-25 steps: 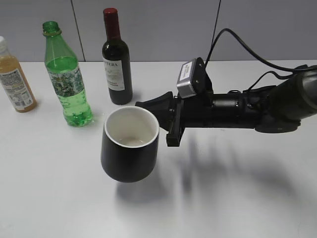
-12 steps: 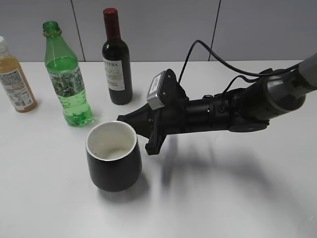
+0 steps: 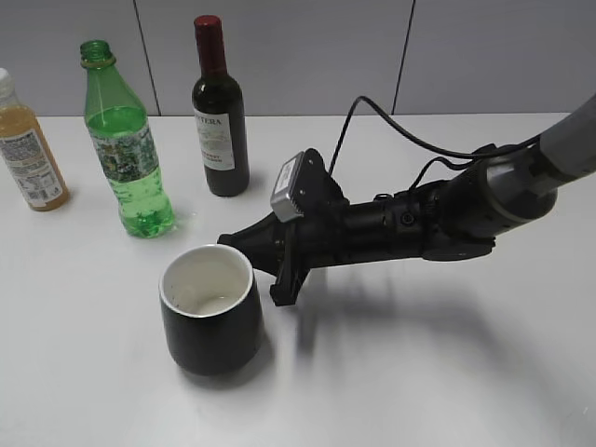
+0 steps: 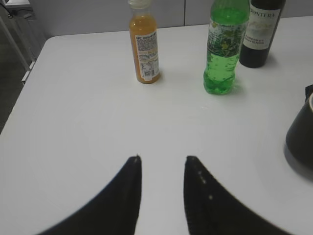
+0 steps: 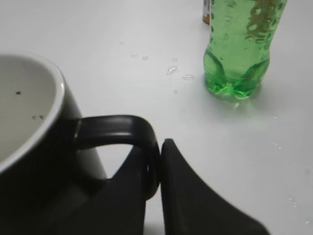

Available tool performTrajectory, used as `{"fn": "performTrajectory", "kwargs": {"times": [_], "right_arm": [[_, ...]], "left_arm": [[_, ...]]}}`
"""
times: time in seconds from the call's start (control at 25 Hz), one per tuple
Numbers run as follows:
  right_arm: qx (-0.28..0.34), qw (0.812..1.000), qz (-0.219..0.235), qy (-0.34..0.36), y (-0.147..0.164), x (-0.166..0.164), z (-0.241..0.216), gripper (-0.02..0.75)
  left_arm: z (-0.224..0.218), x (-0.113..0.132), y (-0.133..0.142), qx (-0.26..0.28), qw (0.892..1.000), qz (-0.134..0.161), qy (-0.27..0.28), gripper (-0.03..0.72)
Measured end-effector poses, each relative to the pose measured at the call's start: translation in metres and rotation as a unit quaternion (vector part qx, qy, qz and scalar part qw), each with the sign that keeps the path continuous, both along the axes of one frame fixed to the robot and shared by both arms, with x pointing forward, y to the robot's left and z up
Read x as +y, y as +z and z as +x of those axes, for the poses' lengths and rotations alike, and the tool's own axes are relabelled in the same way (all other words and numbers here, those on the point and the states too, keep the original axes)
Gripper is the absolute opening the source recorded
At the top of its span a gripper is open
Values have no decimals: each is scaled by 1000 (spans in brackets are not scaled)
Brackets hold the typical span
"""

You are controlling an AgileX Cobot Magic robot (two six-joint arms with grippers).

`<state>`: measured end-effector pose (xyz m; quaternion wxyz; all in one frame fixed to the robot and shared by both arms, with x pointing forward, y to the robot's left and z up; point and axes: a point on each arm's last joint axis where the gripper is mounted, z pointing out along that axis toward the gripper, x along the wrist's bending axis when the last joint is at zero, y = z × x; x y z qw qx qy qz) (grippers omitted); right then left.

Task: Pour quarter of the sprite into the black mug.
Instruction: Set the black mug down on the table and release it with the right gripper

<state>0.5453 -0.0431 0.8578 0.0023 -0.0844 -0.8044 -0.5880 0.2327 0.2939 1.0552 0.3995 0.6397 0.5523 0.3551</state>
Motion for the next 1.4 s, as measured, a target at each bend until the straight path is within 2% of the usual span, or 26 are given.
{"fn": "performTrajectory", "kwargs": {"times": [0.44, 0.72, 0.84, 1.12, 1.4], "right_arm": [[12, 1000, -7, -1, -10, -1, -1, 45], [9, 1000, 9, -6, -8, 1, 0, 180], [6, 1000, 18, -12, -6, 2, 2, 210], [4, 1000, 18, -16, -5, -1, 4, 228], [-7, 1000, -1, -21, 8, -23, 17, 231]], "left_arm": [[0, 0, 0, 0, 1000, 0, 0, 237], [0, 0, 0, 0, 1000, 0, 0, 237], [0, 0, 0, 0, 1000, 0, 0, 237], [0, 0, 0, 0, 1000, 0, 0, 237], [0, 0, 0, 0, 1000, 0, 0, 237]]}}
